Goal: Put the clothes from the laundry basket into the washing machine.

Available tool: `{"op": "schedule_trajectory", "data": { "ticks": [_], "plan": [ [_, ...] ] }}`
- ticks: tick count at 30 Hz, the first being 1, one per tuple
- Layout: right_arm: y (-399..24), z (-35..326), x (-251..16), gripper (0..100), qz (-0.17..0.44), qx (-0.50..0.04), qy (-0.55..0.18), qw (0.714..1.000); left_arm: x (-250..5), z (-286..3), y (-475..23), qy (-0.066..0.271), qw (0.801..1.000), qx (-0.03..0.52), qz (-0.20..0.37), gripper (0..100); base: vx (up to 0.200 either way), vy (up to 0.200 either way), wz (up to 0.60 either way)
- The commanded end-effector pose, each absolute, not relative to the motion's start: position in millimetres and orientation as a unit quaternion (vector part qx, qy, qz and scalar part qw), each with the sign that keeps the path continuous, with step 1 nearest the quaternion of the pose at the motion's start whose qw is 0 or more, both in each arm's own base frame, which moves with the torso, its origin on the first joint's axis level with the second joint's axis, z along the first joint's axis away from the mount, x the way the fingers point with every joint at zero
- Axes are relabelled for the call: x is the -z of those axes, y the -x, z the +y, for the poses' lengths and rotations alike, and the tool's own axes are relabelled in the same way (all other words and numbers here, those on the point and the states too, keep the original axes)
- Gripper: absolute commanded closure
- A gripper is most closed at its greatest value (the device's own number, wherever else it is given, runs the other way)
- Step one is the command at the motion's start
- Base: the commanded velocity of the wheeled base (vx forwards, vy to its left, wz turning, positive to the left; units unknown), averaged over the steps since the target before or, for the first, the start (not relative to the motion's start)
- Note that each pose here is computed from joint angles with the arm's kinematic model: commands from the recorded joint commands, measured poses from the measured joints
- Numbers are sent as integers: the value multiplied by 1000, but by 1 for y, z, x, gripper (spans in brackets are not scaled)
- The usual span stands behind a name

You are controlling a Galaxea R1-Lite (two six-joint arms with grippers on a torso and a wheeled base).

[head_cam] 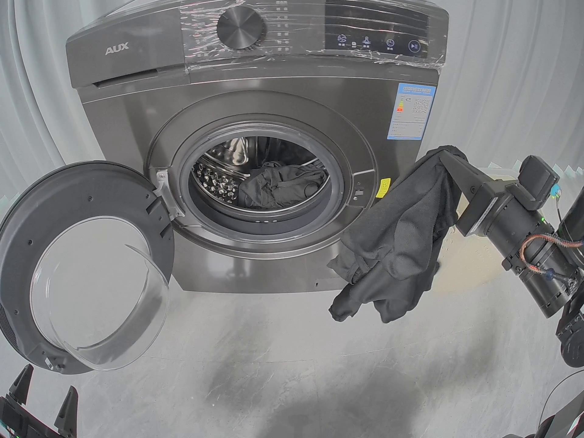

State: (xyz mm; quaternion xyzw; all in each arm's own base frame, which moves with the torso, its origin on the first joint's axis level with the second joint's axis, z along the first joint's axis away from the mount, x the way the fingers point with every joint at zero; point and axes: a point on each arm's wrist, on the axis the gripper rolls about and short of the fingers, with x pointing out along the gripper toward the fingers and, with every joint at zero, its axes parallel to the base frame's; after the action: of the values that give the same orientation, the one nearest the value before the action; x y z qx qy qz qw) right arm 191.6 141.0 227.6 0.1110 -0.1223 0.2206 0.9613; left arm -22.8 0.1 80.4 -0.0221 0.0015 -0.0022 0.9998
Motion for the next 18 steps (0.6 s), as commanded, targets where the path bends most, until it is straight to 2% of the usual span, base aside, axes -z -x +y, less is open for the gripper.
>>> {"op": "schedule_trajectory", "data": {
  "ticks": [1,18],
  "plan": [
    [-191,141,-228,100,-123,-222,-111,961,-76,0,23,22,1000,2,1,0,0,0,0],
    [-190,140,-218,100,-104,-223,-102,964,-76,0,23,19,1000,2,0,0,0,0,0]
  ]
}}
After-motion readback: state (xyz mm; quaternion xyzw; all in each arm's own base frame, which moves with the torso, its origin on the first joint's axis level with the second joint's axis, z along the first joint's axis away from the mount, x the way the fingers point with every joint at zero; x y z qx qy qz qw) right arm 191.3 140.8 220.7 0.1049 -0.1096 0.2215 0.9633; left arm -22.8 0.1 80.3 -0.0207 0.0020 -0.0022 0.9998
